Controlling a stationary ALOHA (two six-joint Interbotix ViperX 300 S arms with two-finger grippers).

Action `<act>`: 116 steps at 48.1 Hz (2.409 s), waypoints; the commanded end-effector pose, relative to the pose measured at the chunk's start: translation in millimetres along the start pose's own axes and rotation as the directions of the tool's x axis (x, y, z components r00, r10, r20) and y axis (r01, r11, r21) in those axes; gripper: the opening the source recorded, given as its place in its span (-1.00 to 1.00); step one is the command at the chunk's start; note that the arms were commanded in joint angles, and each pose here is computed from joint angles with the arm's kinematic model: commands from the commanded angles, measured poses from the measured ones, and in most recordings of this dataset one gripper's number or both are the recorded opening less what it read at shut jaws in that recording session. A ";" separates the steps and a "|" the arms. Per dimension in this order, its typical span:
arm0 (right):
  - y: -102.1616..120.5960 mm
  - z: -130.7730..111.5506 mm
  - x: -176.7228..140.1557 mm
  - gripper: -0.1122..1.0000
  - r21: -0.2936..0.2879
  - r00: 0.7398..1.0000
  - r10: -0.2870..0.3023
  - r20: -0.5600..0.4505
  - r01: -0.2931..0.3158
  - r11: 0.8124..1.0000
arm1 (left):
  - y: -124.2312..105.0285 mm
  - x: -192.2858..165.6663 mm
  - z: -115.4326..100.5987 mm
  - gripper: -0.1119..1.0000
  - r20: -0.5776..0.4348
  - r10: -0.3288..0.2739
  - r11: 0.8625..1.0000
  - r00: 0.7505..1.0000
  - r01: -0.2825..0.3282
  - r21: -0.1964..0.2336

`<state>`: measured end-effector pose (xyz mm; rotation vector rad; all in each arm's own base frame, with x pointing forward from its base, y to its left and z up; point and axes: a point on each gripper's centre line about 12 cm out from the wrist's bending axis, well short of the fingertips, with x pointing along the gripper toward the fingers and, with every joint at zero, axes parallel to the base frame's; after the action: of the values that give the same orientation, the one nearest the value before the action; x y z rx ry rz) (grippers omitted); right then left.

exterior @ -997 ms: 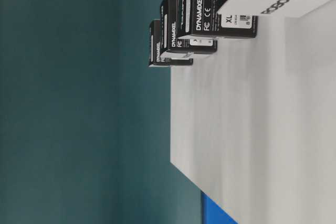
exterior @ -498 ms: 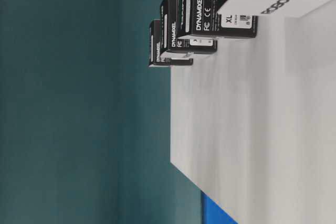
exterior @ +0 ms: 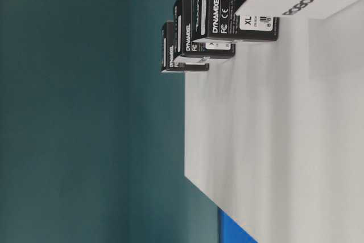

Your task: Place the box from the white plastic tray onto the white base.

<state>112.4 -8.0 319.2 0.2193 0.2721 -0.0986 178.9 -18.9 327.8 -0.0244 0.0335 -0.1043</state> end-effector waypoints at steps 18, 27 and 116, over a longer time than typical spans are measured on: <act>-1.3 -14.2 10.5 0.99 0.005 1.000 0.004 -0.016 -0.003 1.000 | -0.4 7.3 12.3 -0.93 0.054 -0.002 1.000 0.999 0.002 0.008; -3.0 -17.7 11.6 0.99 -0.016 1.000 -0.005 -0.018 0.004 1.000 | -0.7 14.4 14.2 -0.93 0.101 -0.005 1.000 0.995 0.005 -0.001; 1.5 -16.4 18.0 0.99 -0.067 0.995 0.050 0.088 -0.044 0.997 | -0.3 17.8 -7.6 -0.93 0.003 -0.003 0.998 1.000 0.003 -0.058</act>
<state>125.4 -3.8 297.7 0.1576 0.1854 -0.0516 195.0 -20.8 316.0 -0.0823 0.0412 -0.1045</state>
